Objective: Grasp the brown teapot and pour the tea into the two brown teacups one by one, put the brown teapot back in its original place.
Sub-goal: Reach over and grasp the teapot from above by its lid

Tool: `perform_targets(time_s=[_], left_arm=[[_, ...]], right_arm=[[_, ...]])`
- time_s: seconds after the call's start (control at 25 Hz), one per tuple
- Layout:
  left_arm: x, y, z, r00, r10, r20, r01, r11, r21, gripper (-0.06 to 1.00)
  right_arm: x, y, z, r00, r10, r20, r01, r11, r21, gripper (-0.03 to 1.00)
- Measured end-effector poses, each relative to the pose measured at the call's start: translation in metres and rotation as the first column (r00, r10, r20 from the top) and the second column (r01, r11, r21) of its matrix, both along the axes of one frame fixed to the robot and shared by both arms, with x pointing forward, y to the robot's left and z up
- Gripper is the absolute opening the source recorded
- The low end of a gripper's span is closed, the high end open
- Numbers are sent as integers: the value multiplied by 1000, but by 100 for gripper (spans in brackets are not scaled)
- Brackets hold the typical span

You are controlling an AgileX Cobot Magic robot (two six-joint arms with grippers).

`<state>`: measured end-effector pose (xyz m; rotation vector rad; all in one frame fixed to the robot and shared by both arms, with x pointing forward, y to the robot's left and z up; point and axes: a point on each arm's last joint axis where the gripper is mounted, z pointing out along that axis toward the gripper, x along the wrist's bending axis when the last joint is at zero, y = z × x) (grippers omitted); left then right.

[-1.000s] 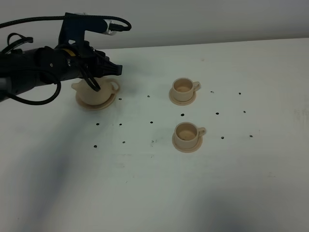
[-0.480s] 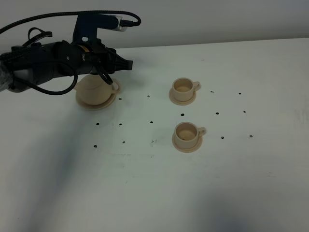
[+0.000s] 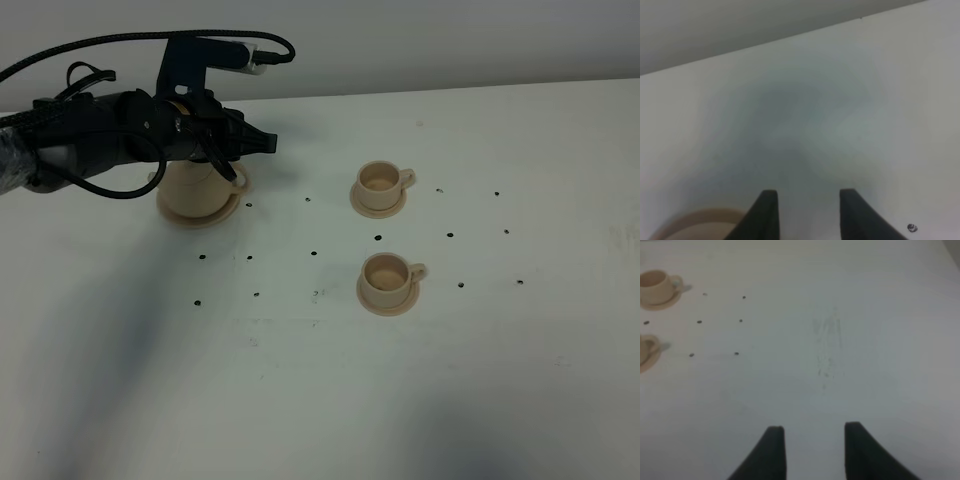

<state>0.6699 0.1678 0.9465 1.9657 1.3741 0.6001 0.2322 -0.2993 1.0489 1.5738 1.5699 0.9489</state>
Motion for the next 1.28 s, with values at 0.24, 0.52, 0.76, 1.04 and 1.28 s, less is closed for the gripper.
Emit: perform_targets(time_s=[0.24,0.52,0.76,1.04,1.28], left_arm=[[1,0,-13,1000,-1,-30,2,1000,9,28],[2,1,-17,999,2,-34,-2,1000,12,28],[5,7,-21,999,10,-38,-9,1000,25,28],[6,10,-22,999,17,-28,-16,1000,27,28],[6,9,-29,999,15,-44,-13,999,32,28]], right_arm=[[0,0,0,1000,0,0,0,1000,0,31],[0,0,0,1000,0,0,0,1000,0,31],[0,0,0,1000,0,0,0,1000,1,31],[0,0,0,1000,0,0,0,1000,1,31],[0,0,0,1000,0,0,0,1000,1,31]])
